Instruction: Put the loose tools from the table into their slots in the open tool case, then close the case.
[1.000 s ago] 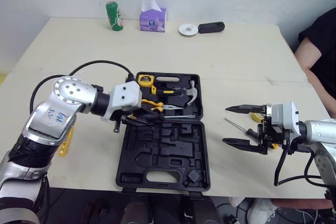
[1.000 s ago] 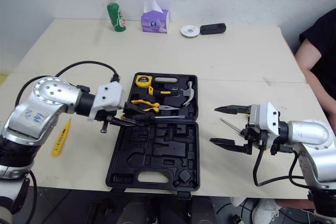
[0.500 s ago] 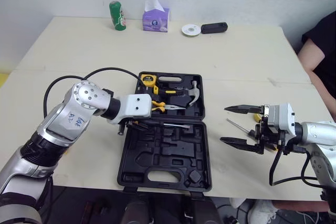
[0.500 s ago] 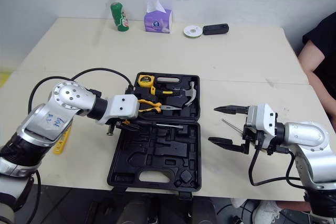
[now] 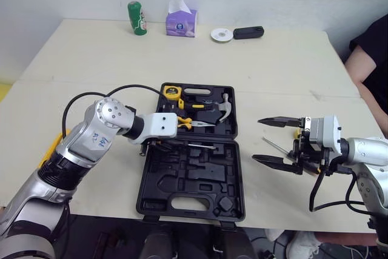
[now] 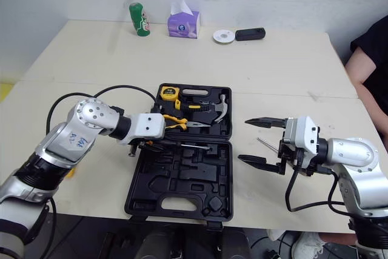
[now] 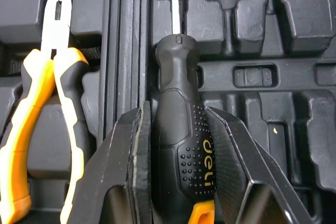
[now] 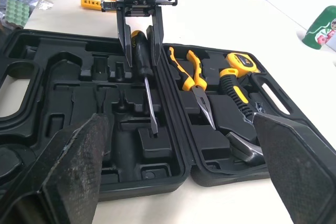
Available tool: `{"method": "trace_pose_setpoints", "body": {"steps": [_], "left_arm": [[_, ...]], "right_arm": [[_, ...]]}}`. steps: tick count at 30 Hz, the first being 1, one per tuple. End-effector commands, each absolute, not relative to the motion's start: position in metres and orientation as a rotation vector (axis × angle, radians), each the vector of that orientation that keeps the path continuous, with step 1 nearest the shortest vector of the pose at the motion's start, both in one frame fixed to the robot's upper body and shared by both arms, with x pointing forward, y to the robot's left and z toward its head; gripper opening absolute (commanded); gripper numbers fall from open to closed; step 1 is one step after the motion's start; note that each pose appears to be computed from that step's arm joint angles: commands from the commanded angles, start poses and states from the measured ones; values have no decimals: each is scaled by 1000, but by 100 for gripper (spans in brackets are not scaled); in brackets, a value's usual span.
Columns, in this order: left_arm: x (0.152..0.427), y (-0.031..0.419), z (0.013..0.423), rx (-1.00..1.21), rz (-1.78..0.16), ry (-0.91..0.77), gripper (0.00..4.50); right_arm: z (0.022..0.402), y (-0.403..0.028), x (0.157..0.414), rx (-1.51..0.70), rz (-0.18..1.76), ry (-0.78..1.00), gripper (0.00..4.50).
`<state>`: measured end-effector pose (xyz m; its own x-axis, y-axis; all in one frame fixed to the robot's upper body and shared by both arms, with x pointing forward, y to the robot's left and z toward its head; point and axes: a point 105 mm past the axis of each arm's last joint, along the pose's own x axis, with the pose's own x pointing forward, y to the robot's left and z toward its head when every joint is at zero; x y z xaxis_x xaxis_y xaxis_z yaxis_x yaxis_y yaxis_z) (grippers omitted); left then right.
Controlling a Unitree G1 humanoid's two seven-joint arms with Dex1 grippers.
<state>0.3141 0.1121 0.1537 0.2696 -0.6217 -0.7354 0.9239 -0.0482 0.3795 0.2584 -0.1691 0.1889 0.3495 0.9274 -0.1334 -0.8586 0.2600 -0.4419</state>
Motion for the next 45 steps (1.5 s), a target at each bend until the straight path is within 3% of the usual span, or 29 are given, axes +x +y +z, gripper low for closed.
{"method": "trace_pose_setpoints", "body": {"steps": [1,20,22,25,27,34,38,41,45], "left_arm": [[311,109,157,993,-1311,388,113],[319,105,158,1028,-1305,384,113],[320,105,161,1030,-1310,380,214],[320,107,171,1019,-1325,364,326],[318,105,184,1002,-1357,333,372],[320,104,202,913,-1391,175,372],[313,99,213,689,-1442,-5,372],[317,105,213,579,-1402,-59,285],[320,112,198,490,-1372,-35,96]], "right_arm": [[195,-165,255,-500,1222,-199,450],[187,-163,256,-504,1207,-185,450],[187,-163,256,-506,1207,-186,450],[187,-162,257,-505,1208,-188,450],[186,-161,257,-500,1215,-186,450],[186,-159,259,-498,1221,-191,450],[186,-159,260,-498,1217,-196,450],[186,-159,260,-496,1212,-199,450],[186,-159,261,-498,1204,-202,450]]}}
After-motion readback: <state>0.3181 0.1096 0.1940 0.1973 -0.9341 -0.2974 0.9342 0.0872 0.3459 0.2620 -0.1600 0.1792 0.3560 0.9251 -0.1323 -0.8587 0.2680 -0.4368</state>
